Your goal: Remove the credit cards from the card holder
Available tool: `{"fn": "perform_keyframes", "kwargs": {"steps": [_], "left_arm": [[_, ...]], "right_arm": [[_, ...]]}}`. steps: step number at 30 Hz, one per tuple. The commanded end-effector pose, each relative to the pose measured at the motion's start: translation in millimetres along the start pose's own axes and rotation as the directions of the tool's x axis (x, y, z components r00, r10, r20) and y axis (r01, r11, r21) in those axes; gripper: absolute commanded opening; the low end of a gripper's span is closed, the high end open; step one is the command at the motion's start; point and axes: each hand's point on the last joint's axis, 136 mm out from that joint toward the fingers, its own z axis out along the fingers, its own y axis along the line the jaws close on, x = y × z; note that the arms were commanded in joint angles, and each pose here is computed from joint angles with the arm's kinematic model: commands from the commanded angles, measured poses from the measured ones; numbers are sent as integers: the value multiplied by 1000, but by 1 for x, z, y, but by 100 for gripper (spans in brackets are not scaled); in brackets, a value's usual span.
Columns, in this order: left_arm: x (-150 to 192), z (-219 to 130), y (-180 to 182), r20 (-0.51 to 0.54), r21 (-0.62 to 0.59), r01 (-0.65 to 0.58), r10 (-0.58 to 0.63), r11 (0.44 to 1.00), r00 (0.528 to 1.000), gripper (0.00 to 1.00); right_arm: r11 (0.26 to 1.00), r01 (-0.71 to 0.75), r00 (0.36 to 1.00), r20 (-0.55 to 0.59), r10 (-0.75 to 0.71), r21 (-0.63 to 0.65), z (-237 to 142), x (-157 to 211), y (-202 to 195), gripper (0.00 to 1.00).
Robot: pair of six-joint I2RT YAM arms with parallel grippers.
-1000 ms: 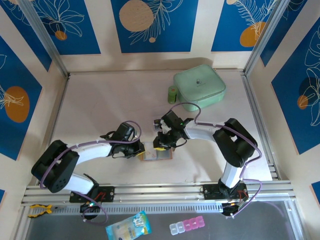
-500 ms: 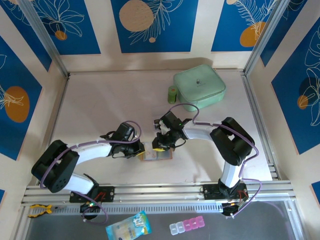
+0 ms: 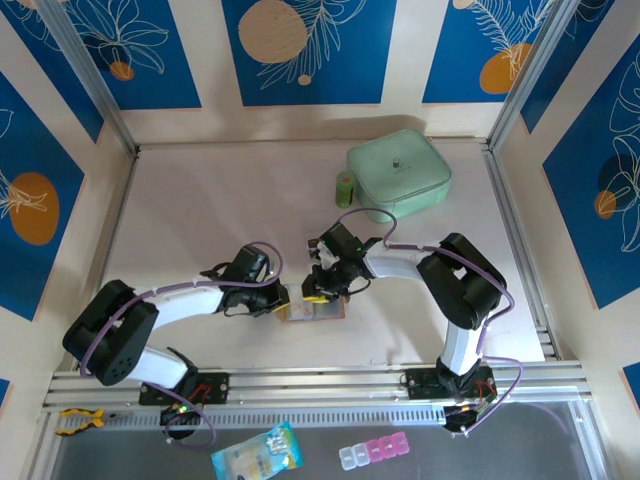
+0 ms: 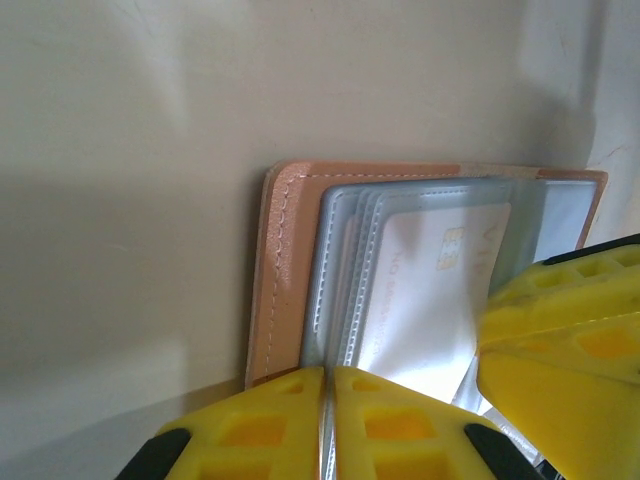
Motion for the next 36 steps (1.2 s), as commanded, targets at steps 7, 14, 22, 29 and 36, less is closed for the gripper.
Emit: {"fn": "perform_keyframes", "kwargs": {"steps": [7, 14, 22, 29, 36], "left_arm": [[6, 3, 14, -26, -32, 13, -13, 999, 1000, 12], [5, 3, 13, -25, -31, 12, -13, 999, 1000, 12], [4, 1, 10, -19, -25, 8, -8, 1000, 1000, 12], [-2, -8, 2, 7, -9, -6, 7, 1000, 1000, 11], [-7, -18, -8, 25, -12, -28, 28, 1000, 999, 12]], "right_arm": [[997, 13, 1000, 20, -14, 72, -8, 0, -4, 26], [997, 23, 999, 33, -26, 70, -12, -1, -2, 26], [997, 31, 999, 34, -33, 65, -13, -1, 0, 26], [998, 37, 998, 49, -39, 49, -20, -1, 6, 26], [999, 41, 997, 71, -43, 33, -29, -2, 9, 26]]}}
